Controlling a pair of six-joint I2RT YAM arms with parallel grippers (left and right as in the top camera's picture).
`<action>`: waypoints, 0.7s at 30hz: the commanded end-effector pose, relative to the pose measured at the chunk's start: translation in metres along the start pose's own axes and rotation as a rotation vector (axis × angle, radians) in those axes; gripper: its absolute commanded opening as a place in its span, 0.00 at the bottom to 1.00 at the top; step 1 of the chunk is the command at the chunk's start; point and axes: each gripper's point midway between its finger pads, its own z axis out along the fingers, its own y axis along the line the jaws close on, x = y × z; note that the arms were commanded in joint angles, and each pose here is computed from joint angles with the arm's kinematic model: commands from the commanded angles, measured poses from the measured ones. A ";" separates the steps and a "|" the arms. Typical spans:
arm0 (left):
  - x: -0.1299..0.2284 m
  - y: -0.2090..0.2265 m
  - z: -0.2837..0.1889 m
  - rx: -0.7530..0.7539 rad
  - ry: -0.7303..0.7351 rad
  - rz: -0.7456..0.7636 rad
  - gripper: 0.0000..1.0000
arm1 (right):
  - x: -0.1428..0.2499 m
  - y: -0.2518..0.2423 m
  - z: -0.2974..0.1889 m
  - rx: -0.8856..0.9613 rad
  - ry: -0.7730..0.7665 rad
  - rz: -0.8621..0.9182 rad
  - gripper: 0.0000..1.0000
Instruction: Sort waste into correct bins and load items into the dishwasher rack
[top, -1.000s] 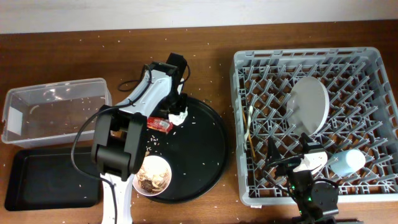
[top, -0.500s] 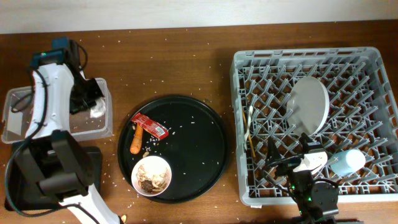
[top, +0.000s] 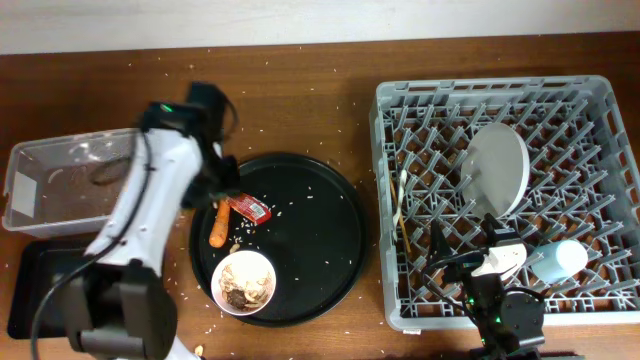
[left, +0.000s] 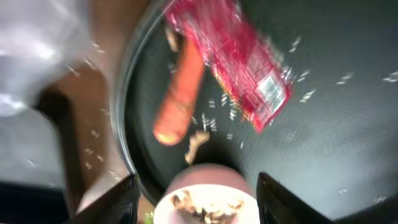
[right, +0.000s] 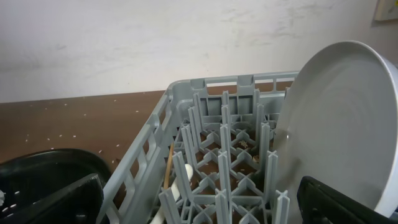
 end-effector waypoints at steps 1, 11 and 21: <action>0.031 -0.029 0.063 0.062 0.076 0.013 0.57 | 0.003 0.000 0.000 -0.006 0.002 -0.006 0.99; -0.016 -0.040 0.099 0.115 -0.168 -0.159 0.48 | 0.003 0.000 0.000 -0.006 0.002 -0.006 0.99; -0.028 0.021 -0.084 0.150 -0.517 -0.195 0.00 | 0.003 0.000 0.000 -0.006 0.002 -0.006 0.99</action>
